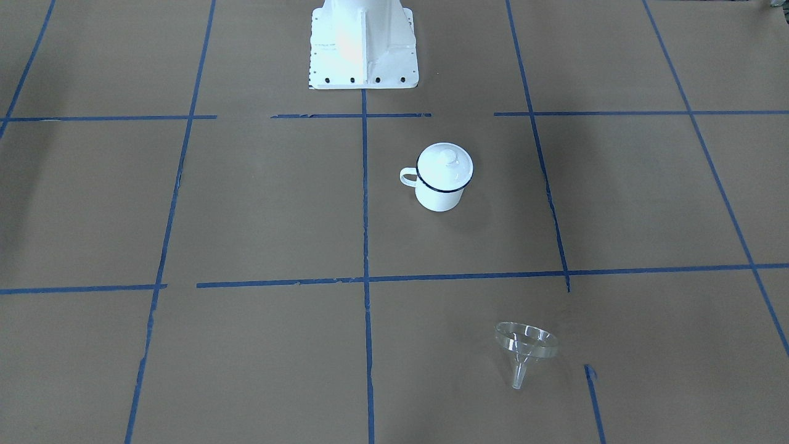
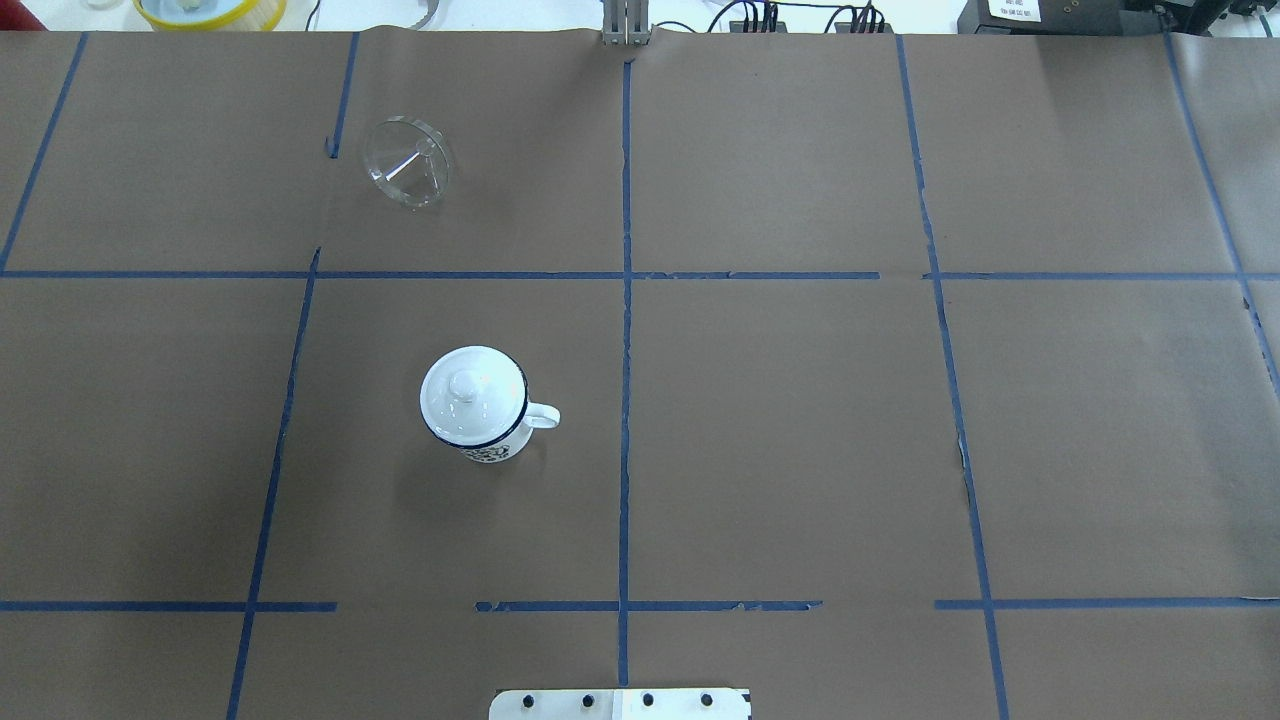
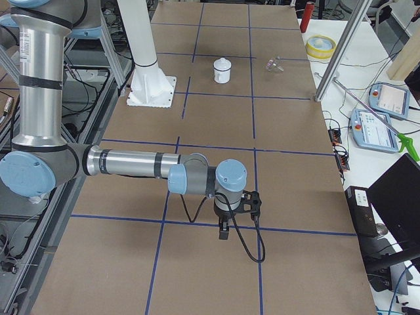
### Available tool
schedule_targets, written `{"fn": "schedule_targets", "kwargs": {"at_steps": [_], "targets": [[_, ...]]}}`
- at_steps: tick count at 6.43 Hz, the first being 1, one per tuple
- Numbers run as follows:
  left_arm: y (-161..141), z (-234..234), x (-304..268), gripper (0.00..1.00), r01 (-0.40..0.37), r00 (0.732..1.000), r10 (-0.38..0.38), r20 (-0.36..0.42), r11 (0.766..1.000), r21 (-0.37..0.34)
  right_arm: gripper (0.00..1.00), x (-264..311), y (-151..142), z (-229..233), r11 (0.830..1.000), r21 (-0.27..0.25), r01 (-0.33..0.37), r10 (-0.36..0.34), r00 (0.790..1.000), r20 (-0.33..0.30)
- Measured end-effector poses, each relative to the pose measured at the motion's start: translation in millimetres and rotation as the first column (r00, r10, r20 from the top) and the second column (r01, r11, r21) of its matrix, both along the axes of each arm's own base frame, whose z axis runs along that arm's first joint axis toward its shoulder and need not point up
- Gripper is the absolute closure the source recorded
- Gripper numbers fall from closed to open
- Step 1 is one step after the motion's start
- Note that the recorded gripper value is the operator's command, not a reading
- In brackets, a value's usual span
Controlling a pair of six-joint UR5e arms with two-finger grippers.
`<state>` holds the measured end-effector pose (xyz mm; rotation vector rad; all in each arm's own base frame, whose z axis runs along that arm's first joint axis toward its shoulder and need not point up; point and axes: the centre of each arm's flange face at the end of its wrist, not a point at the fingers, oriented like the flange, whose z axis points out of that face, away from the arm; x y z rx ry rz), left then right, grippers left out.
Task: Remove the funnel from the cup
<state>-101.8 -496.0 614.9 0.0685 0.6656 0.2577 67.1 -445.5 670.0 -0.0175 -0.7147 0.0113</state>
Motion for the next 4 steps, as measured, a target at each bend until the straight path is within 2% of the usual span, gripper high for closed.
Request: {"fn": "schedule_targets", "kwargs": {"at_steps": [2,4], "targets": [[28.6,34.8,-2.9,0.0,0.06,0.998,-0.063,-0.024,0.993,-0.098,0.0,0.0,0.1,0.4,1.0,-0.001,0.0,0.0,1.0,0.0],[37.9,40.4,-1.2,0.0,0.096,0.993,-0.105,-0.054,0.986,-0.139,0.0,0.0,0.1,0.4,1.0,-0.001,0.0,0.0,1.0,0.0]]}}
